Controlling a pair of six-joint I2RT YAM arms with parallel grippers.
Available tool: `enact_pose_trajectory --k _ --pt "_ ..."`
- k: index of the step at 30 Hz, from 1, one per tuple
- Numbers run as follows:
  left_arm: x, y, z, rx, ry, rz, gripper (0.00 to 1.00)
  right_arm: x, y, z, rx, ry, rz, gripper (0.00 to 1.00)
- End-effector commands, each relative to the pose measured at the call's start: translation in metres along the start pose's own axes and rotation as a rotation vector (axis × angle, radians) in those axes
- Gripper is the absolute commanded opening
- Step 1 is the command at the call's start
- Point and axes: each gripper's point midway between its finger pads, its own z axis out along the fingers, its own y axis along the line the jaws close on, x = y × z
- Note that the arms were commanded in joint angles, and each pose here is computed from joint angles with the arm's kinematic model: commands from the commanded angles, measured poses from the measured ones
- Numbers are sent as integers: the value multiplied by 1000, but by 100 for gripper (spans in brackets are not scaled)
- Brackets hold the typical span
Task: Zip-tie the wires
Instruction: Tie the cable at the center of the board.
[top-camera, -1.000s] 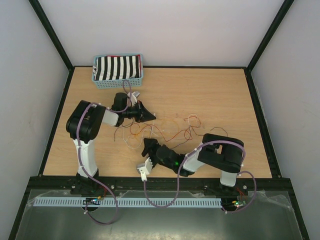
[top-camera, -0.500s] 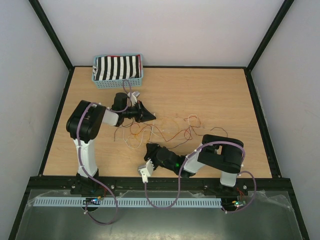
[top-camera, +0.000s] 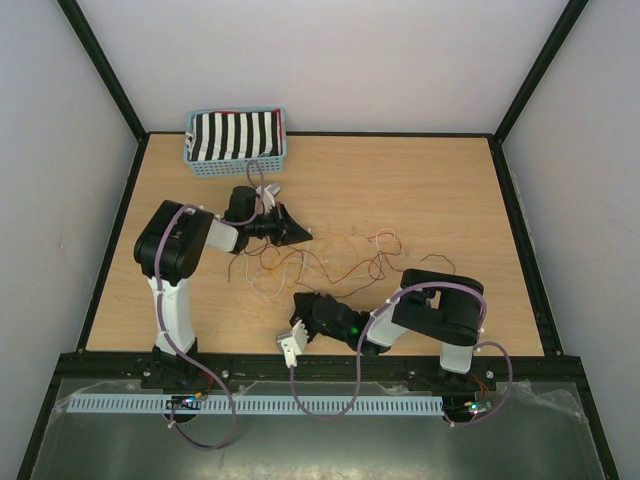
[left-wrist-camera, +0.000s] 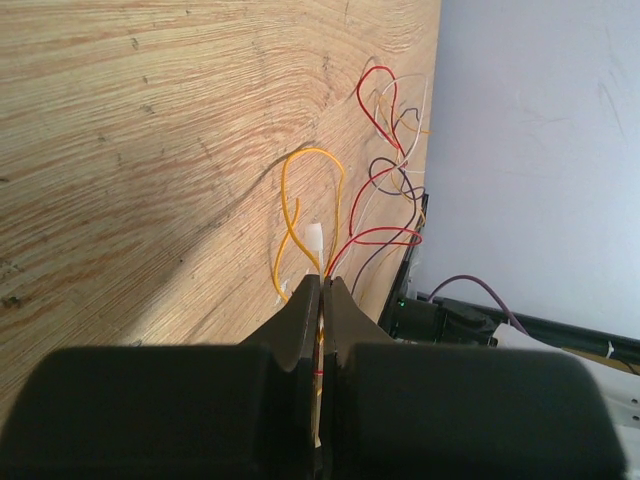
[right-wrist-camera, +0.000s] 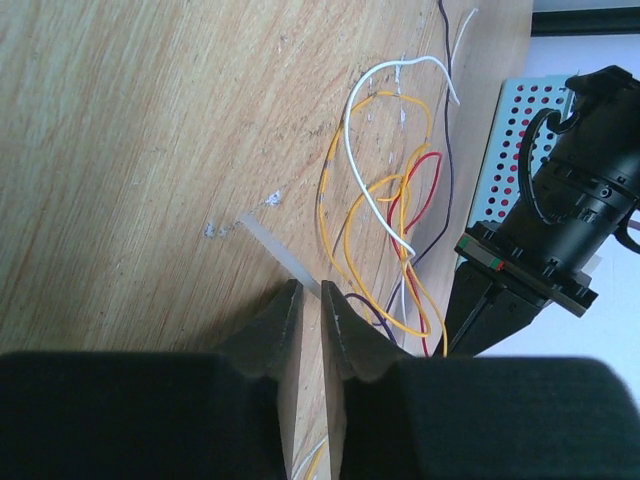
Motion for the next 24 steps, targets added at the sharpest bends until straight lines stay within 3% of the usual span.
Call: enact_pose_trajectory --k 1,9,24 --pt "-4 -2 4 12 2 22 0 -5 19 2 -53 -28 20 20" --pt "-3 -4 3 17 5 38 0 -10 20 -1 -65 -55 73 0" --pt "-2 -15 -1 44 13 109 0 -18 8 -14 -218 -174 495 0"
